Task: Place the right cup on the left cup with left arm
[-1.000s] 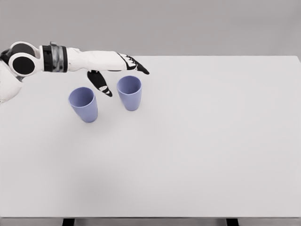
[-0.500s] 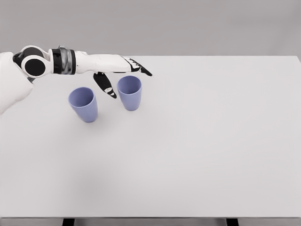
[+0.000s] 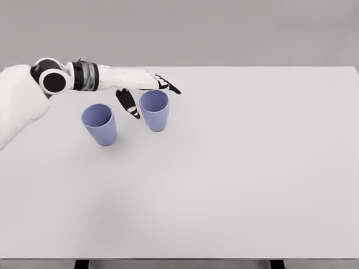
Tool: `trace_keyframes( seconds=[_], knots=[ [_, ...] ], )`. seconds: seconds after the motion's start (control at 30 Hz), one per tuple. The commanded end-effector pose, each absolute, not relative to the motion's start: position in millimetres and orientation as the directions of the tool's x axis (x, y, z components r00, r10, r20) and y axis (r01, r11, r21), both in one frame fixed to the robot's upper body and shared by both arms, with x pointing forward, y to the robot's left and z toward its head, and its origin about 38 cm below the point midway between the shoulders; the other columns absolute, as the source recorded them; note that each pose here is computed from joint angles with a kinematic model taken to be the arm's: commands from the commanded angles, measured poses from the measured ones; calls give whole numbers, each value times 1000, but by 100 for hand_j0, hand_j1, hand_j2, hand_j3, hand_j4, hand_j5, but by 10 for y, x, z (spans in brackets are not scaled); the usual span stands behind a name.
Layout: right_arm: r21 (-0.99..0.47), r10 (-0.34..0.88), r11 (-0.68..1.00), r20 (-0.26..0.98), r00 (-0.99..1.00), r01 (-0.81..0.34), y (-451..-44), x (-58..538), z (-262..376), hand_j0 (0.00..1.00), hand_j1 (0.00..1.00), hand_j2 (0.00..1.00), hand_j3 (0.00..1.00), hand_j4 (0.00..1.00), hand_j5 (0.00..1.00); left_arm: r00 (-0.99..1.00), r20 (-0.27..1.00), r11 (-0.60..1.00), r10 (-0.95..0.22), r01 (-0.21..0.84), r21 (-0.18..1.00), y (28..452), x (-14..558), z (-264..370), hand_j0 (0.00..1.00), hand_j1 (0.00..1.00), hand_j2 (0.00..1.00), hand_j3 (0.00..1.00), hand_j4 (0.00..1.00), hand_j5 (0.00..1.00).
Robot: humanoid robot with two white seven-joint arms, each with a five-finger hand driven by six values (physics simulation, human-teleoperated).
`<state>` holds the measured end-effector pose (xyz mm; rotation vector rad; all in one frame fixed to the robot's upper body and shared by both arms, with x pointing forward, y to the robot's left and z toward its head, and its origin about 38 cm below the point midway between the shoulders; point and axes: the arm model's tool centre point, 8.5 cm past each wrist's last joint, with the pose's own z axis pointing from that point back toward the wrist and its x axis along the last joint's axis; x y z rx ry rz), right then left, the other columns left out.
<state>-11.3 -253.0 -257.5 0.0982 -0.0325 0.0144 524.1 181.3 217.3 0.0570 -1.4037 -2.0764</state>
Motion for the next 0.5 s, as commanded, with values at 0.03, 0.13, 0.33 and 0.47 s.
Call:
trace_keyframes(
  seconds=[0.03,0.13,0.33,0.47],
  knots=[
    [98,13,995,33,999,-16,-2530,-113,-2575,100,100,100,100,100,100,-801,306,-236,-515,475,848,1780,5252,2148,100,100,100,100,100,100],
    [98,13,995,33,999,-16,-2530,-113,-2575,100,100,100,100,100,100,-795,321,-234,-515,491,839,1750,5234,2052,100,100,100,100,100,100],
    [98,13,995,33,999,-16,-2530,-113,-2575,100,100,100,100,100,100,-796,307,-248,-522,486,838,1769,5233,2026,74,74,74,74,74,74],
    [98,13,995,33,999,-16,-2530,-113,-2575,100,100,100,100,100,100,-794,309,-244,-524,487,839,1790,5234,2036,66,66,66,66,66,66]
  ],
)
